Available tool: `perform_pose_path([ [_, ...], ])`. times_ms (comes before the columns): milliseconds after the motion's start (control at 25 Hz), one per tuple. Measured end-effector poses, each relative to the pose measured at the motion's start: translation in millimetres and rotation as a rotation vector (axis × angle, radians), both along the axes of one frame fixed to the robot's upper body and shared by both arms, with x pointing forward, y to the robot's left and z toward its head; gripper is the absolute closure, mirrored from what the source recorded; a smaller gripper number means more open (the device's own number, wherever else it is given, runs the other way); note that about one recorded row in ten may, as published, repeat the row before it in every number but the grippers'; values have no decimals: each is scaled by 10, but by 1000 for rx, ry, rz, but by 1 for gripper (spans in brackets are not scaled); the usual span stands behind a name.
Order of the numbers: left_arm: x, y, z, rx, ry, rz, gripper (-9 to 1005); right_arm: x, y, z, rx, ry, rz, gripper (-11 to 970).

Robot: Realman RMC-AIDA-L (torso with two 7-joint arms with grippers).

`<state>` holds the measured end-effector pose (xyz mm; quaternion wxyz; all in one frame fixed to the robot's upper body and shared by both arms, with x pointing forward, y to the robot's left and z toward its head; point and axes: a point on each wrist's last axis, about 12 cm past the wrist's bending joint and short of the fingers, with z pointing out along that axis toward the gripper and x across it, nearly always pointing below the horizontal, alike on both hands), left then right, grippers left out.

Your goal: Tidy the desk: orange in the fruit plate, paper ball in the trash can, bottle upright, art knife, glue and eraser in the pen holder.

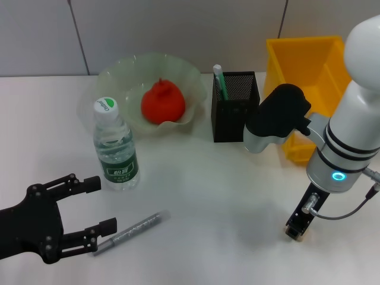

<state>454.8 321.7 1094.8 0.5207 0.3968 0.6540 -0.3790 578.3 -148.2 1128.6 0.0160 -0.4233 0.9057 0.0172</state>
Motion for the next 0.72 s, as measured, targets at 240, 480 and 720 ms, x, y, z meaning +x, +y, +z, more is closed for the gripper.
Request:
perform_pose_path([
  [240, 0, 5, 3, -1, -3, 3, 198, 7, -1, 1, -1, 3, -2, 676],
  [480, -4, 31, 6, -2, -9, 18, 198, 54, 20, 292, 51, -64, 1, 726],
  [720, -13, 49, 12, -6, -13, 25, 202, 219, -39, 933, 161, -309, -34, 725],
])
